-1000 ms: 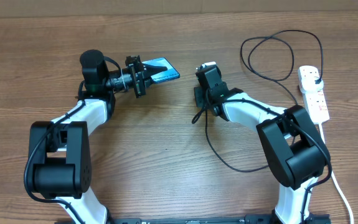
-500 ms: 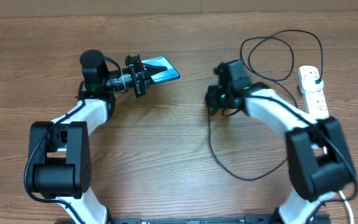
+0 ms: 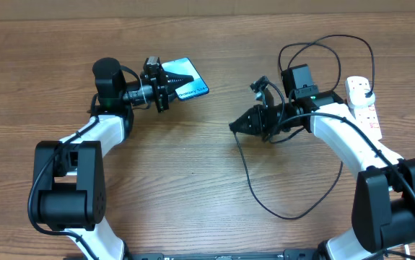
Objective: Plug charger to phone and switch on socket
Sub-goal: 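Lift the cable plug and carry it toward the phone's bottom port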
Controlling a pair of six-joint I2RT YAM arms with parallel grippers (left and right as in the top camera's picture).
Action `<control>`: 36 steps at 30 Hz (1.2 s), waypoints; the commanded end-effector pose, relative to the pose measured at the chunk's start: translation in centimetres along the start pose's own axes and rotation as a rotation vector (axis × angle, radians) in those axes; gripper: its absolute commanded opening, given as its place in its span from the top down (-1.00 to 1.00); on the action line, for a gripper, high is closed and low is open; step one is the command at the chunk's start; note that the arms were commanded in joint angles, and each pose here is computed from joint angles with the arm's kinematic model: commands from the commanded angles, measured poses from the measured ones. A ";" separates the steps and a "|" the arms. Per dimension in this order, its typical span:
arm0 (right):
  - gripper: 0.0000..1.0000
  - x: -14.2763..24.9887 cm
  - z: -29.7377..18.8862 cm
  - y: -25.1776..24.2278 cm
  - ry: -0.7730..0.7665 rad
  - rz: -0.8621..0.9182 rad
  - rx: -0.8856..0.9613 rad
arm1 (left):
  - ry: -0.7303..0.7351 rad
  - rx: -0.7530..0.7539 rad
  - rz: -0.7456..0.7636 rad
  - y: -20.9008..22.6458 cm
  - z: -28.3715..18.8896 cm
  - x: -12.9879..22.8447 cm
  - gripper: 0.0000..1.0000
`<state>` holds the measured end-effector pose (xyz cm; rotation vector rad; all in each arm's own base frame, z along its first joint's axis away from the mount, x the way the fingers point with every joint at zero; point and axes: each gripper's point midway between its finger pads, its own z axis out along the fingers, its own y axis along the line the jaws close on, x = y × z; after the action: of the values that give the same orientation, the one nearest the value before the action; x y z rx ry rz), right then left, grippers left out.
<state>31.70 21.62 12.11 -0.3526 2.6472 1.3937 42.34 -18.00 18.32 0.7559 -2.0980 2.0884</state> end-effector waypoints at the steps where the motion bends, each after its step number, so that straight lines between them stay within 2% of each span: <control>1: 0.92 1.2 -1.2 3.5 0.014 -0.098 -0.153 | 0.019 0.011 0.160 -1.6 1.0 1.2 0.91; 6: 0.92 3.0 -3.0 5.5 0.021 -0.127 -0.232 | 0.028 0.003 0.245 -1.2 2.2 1.8 0.91; 14: 0.92 4.4 -6.8 7.0 -0.065 -0.151 -0.361 | 0.073 -0.012 0.267 -0.6 4.5 3.6 0.91; 18: 0.92 5.3 -7.3 6.7 -0.103 -0.106 -0.466 | 0.081 -0.015 0.297 -0.4 5.5 4.2 0.91; 21: 0.92 6.3 -6.9 6.5 -0.113 -0.095 -0.537 | 0.090 -0.008 0.382 -0.5 5.8 4.5 0.91; 28: 0.92 6.3 -6.7 6.3 -0.119 -0.099 -0.559 | 0.128 -0.005 0.498 -0.3 5.7 5.1 0.91; 36: 0.92 4.6 -4.6 6.6 -0.050 -0.049 -0.516 | 0.138 -0.005 0.521 -0.2 5.6 5.2 0.92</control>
<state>25.61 19.44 19.28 -0.5159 2.0610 1.9605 39.62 -24.90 18.20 0.1989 -2.3824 2.2141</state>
